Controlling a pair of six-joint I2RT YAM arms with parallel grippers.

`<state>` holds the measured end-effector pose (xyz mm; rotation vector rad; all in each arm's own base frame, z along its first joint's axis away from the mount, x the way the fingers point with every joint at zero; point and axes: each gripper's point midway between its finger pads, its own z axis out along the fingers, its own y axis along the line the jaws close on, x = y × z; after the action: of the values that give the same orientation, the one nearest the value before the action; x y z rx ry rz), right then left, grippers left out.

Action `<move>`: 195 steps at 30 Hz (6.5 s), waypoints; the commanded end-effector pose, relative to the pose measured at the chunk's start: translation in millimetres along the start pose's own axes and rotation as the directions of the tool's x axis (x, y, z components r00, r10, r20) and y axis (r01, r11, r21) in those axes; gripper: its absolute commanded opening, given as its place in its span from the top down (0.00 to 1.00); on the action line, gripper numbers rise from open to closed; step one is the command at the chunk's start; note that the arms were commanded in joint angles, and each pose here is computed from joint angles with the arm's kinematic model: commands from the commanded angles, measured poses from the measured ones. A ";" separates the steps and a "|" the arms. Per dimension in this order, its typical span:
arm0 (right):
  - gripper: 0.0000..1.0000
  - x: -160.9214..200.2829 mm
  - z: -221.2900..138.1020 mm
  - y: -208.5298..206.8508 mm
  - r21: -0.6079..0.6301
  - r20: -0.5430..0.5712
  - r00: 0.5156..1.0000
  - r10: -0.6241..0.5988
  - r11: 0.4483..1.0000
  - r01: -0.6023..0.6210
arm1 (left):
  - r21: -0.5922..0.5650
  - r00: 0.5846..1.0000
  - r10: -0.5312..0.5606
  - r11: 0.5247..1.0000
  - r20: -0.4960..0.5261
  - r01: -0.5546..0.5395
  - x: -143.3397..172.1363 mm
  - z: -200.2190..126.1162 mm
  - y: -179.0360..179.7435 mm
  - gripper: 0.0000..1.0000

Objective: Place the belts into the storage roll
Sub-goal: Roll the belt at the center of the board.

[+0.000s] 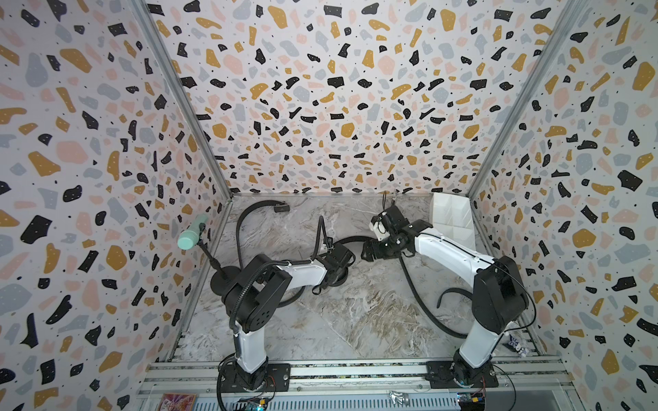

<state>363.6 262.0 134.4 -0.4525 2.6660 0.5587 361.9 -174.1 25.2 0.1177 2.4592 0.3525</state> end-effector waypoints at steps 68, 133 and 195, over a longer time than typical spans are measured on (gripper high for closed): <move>0.99 4.1 76.6 -29.6 -0.089 0.057 0.995 -0.084 0.992 0.089 | 0.144 0.979 0.174 0.977 -0.109 -0.158 0.5 61.5 -64.2 1.00; 0.47 2.7 121.0 -12.3 -0.086 0.021 0.991 0.135 0.987 -0.133 | 0.199 0.974 0.020 0.980 -0.225 0.026 18.1 66.1 -83.2 1.00; 1.00 41.7 121.1 -38.2 0.149 -0.122 0.989 0.084 0.987 -0.065 | 0.275 0.974 -0.147 0.942 -0.173 0.191 29.6 -30.3 -46.4 0.98</move>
<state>410.3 298.8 30.5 -0.3265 2.6794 0.4923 326.0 -256.7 33.8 0.0944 2.6010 -0.2449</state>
